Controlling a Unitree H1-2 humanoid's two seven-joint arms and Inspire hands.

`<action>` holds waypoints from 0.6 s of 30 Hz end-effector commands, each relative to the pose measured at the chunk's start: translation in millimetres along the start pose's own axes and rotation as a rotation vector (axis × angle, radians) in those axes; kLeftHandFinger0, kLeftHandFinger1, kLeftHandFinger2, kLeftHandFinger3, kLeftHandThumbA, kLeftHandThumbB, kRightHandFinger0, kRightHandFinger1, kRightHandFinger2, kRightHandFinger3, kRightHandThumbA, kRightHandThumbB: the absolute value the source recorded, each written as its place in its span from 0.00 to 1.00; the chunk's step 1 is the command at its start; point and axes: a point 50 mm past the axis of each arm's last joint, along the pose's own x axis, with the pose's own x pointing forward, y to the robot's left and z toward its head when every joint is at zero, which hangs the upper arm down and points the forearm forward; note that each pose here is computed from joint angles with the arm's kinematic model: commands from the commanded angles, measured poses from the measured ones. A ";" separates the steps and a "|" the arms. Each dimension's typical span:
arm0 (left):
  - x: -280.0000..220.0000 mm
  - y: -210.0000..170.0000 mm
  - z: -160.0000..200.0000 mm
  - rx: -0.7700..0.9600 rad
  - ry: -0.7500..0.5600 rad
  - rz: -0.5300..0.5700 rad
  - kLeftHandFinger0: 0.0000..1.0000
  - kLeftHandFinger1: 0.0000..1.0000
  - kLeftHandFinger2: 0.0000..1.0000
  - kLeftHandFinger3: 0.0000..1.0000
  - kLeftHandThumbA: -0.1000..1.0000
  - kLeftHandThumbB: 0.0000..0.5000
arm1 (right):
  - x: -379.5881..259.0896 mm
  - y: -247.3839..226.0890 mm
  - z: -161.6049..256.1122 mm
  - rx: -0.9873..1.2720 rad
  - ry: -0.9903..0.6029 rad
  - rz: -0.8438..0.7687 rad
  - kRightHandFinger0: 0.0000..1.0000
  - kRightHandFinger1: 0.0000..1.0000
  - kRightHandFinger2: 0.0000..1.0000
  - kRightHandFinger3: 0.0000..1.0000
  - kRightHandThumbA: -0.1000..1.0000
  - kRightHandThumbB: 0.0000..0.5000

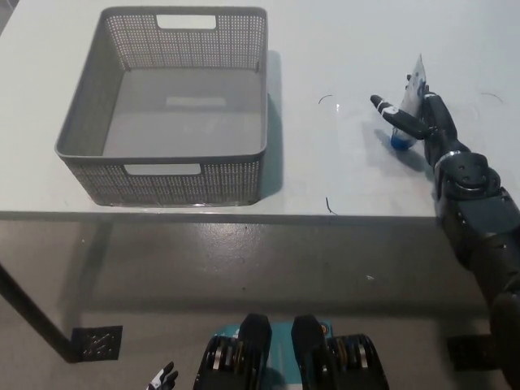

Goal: Use the right hand to pick up a shampoo and place it into a container on the left side

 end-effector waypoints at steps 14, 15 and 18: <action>4.3 6.2 8.3 -0.014 -0.060 0.022 1.00 1.00 1.00 1.00 1.00 0.25 | 5.9 -2.5 32.4 0.075 -0.171 -0.184 0.00 0.31 0.68 0.66 0.00 0.26; 3.8 6.1 7.8 -0.015 -0.058 0.022 1.00 1.00 1.00 1.00 1.00 0.25 | 5.6 -2.4 32.2 0.076 -0.175 -0.186 0.00 0.30 0.68 0.66 0.00 0.26; 3.3 6.4 7.8 -0.012 -0.058 0.023 1.00 1.00 1.00 1.00 1.00 0.24 | 6.0 -2.3 36.2 0.107 -0.192 -0.193 0.00 0.30 0.68 0.65 0.00 0.25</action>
